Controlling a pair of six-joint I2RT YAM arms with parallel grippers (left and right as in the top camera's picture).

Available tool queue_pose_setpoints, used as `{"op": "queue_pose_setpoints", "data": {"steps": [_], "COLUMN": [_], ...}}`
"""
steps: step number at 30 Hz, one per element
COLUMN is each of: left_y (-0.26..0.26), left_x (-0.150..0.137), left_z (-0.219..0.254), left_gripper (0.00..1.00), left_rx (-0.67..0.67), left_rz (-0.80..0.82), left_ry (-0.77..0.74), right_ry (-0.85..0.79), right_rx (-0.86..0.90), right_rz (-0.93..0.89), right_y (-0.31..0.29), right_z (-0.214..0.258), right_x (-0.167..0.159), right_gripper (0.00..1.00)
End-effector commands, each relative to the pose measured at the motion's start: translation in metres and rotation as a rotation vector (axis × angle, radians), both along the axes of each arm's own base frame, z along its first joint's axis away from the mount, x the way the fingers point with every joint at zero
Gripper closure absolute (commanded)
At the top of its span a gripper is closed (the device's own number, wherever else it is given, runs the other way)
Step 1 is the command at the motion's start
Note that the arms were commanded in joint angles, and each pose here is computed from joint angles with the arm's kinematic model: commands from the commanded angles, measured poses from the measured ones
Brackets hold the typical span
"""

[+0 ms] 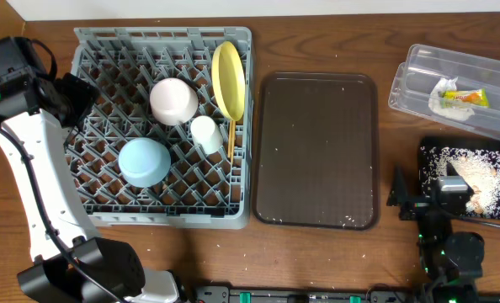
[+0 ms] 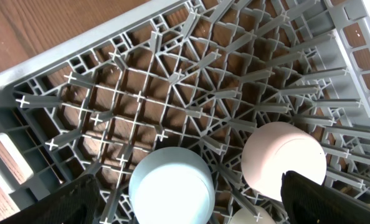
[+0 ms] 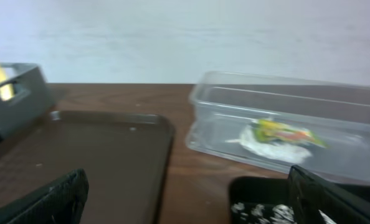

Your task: Sort waste into correct bins and load items into the dishwasher

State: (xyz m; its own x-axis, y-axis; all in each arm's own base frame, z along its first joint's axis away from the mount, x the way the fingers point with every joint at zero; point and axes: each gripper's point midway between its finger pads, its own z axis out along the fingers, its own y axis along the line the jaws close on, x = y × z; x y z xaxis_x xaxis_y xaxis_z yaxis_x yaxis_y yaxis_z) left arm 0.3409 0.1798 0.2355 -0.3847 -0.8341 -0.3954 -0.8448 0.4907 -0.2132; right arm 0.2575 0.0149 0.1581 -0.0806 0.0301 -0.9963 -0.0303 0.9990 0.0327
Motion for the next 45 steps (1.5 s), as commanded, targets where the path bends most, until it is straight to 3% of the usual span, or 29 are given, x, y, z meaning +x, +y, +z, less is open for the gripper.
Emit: {"op": "queue_pose_setpoints", "data": {"steps": [1, 18, 25, 31, 45], "left_y": [0.001, 0.001, 0.001, 0.001, 0.001], "left_x": [-0.001, -0.001, -0.001, -0.001, -0.001], "left_z": [-0.001, -0.001, -0.001, -0.001, -0.001], "left_gripper": [0.07, 0.07, 0.07, 0.07, 0.06], "left_rx": [-0.001, -0.001, -0.001, -0.001, -0.001], "left_rz": [0.011, 0.011, 0.011, 0.011, 0.011], "left_ry": [0.005, 0.005, 0.005, 0.005, 0.005], "right_ry": [-0.010, -0.006, -0.001, 0.000, 0.000], "right_rx": [-0.013, -0.058, -0.215, -0.116, -0.117], "right_rz": [-0.040, -0.102, -0.055, -0.061, -0.061], "right_y": [-0.011, -0.029, -0.023, -0.023, -0.023], "right_z": [0.001, -0.001, -0.002, -0.003, -0.003], "right_x": [-0.004, -0.012, -0.011, -0.011, -0.011], "right_gripper": [0.01, 0.01, 0.01, 0.01, 0.01]}}
